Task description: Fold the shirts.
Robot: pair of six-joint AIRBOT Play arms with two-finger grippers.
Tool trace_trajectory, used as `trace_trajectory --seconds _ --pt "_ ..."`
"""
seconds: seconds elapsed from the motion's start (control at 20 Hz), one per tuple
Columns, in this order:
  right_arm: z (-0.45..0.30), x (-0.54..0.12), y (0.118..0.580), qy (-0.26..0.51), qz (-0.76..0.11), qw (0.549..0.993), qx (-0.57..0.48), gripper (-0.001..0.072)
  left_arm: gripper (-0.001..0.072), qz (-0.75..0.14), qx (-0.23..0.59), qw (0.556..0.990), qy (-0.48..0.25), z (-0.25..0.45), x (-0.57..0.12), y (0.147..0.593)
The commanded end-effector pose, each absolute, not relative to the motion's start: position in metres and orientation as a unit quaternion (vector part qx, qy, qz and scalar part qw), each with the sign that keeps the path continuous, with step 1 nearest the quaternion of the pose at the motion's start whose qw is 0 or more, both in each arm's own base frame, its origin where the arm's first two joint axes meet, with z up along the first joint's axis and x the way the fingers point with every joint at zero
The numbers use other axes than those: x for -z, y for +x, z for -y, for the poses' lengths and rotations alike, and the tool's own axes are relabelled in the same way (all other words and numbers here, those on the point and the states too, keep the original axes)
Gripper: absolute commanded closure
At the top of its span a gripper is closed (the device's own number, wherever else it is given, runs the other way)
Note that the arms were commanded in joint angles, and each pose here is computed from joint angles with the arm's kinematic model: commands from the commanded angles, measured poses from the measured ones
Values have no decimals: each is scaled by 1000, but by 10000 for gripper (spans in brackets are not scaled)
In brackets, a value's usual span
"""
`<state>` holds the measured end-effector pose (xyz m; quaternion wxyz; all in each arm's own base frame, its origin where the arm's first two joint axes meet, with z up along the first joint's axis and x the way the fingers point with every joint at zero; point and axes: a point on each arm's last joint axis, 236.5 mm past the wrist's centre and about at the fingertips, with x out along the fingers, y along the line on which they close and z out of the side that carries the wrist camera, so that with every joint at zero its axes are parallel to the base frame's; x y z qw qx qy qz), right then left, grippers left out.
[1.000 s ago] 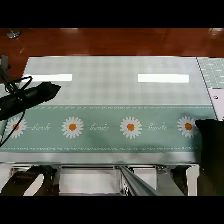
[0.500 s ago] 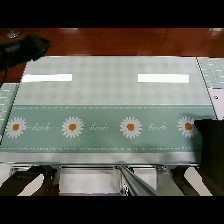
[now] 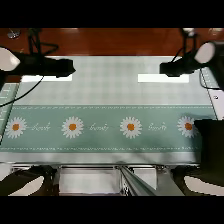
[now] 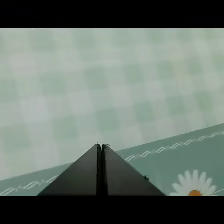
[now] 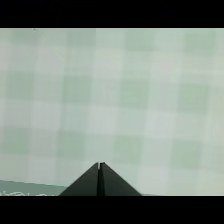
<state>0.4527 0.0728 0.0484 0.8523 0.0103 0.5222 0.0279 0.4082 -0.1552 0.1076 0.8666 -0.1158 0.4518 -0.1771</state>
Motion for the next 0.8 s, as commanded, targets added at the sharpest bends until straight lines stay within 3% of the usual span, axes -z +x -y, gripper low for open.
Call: trace_trajectory --seconds 0.0,0.75 --pt "-75 -14 450 -22 -554 832 0 684 680 -488 113 862 -80 124 -73 405" --pt "-74 -21 451 -23 -546 838 -1 684 680 -499 112 856 -78 123 -69 401"
